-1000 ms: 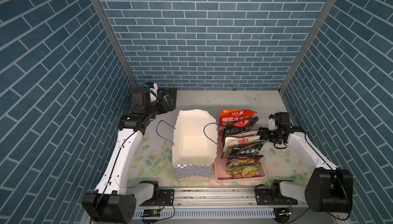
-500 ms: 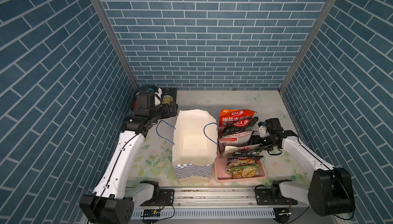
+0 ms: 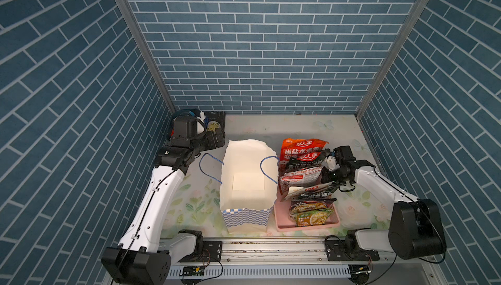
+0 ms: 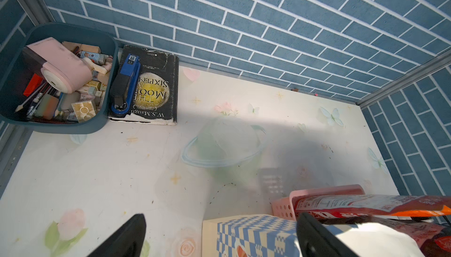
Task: Place the condiment packets inside the bag
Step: Move the storage box to the center of the board, then adjust the paper bag at the center of the board, then pick up the condiment packet from the storage box.
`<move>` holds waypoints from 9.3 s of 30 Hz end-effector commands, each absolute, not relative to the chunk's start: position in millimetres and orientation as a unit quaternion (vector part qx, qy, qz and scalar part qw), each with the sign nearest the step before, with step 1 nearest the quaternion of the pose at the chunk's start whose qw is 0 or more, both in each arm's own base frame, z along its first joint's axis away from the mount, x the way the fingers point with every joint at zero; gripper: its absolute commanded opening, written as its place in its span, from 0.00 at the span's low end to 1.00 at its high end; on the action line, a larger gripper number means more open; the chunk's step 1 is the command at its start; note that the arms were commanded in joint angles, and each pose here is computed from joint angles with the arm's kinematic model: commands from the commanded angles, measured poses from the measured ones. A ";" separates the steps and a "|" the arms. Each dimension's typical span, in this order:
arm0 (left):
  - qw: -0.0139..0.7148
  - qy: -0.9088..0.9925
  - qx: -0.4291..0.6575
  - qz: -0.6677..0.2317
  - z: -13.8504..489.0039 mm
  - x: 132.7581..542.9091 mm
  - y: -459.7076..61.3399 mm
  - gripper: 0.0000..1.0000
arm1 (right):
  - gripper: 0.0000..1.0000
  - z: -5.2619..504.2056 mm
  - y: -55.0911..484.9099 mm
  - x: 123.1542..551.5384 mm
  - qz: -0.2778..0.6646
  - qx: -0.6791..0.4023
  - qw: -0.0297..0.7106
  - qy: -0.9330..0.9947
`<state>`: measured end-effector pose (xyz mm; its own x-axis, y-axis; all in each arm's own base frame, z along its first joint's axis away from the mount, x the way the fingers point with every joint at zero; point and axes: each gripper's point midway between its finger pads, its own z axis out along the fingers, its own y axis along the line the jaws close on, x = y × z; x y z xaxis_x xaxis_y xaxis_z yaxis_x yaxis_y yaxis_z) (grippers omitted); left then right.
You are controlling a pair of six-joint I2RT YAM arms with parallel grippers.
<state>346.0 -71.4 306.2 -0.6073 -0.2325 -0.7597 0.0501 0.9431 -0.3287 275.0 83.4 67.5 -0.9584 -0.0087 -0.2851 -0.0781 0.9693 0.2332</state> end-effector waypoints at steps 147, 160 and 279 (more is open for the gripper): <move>0.239 0.955 0.038 -0.170 236.6 253.8 -123.0 0.60 | 0.64 269.5 -40.5 315.6 0.073 0.158 0.345 0.922; 0.295 0.930 -0.016 -0.219 273.5 296.8 -141.1 0.00 | 0.51 316.6 20.3 317.3 0.114 0.091 0.362 0.921; 0.374 0.901 -0.091 -0.201 331.1 361.5 -114.9 0.97 | 0.77 315.9 185.9 471.9 0.174 0.081 0.439 0.878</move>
<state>371.9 -132.4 324.2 -0.7174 -0.3300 -0.6135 0.0164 0.8724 -0.4885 461.7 179.8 308.1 -0.6184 0.2684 -0.7386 0.0002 0.9399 0.3413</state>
